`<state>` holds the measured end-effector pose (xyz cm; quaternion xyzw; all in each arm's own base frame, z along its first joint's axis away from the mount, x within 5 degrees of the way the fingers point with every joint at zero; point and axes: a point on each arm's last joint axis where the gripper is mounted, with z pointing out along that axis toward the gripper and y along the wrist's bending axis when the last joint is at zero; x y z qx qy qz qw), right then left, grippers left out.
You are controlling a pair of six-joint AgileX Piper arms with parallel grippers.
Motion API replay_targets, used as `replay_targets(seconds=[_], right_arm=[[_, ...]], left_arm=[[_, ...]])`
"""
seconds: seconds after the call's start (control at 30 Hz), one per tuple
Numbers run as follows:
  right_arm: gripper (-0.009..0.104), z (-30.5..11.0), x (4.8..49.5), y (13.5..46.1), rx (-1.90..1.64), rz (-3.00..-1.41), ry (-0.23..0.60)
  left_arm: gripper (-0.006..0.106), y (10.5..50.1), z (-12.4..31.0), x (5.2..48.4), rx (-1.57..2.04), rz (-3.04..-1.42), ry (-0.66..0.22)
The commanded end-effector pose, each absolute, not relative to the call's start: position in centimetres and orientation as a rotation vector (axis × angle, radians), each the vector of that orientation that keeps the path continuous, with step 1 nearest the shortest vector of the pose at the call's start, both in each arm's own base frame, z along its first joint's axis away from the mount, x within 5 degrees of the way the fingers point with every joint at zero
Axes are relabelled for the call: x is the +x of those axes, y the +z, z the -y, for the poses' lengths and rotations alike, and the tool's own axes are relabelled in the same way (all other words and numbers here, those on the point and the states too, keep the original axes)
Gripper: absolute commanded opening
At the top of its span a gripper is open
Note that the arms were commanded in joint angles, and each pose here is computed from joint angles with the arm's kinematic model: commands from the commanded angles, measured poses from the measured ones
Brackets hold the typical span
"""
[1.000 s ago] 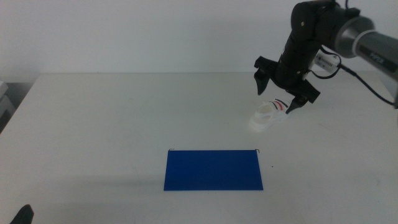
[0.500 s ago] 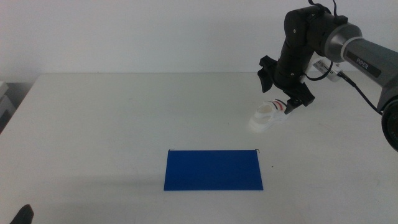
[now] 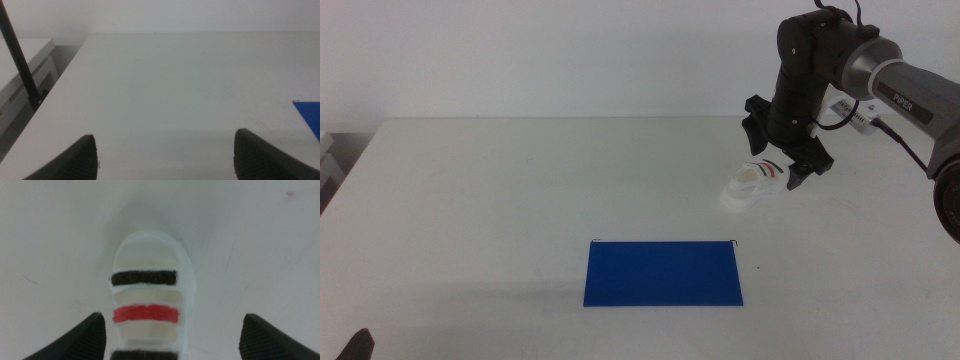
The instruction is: Use one arm to grab the shoe from the table and place it on the mat.
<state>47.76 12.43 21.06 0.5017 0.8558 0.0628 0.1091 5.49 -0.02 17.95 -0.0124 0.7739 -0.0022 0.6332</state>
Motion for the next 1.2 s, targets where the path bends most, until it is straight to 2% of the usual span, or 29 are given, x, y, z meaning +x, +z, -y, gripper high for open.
replay_targets(seconds=[0.0,0.33,0.73,0.9,1.03,1.17], right_arm=[[0.087,-12.2,47.2,25.3,1.49,-2.428,0.277],[0.087,-12.6,47.9,24.2,1.632,-2.333,0.341],[0.085,-13.0,48.5,21.5,1.631,-2.392,0.315],[0.067,-13.2,48.6,21.0,1.647,-2.405,0.336],[0.041,-13.4,48.5,21.0,1.663,-2.414,0.354],[0.012,-13.2,48.1,21.5,1.678,-2.443,0.29]], left_arm=[[0.094,18.5,0.0,5.5,-0.039,-1.683,-0.012],[0.094,18.5,0.0,5.5,-0.039,-1.683,-0.012],[0.094,18.5,0.0,5.5,-0.039,-1.683,-0.012],[0.094,18.5,0.0,5.5,-0.039,-1.683,-0.012],[0.094,18.5,0.0,5.5,-0.039,-1.683,-0.012],[0.094,18.5,0.0,5.5,-0.039,-1.683,-0.012]])
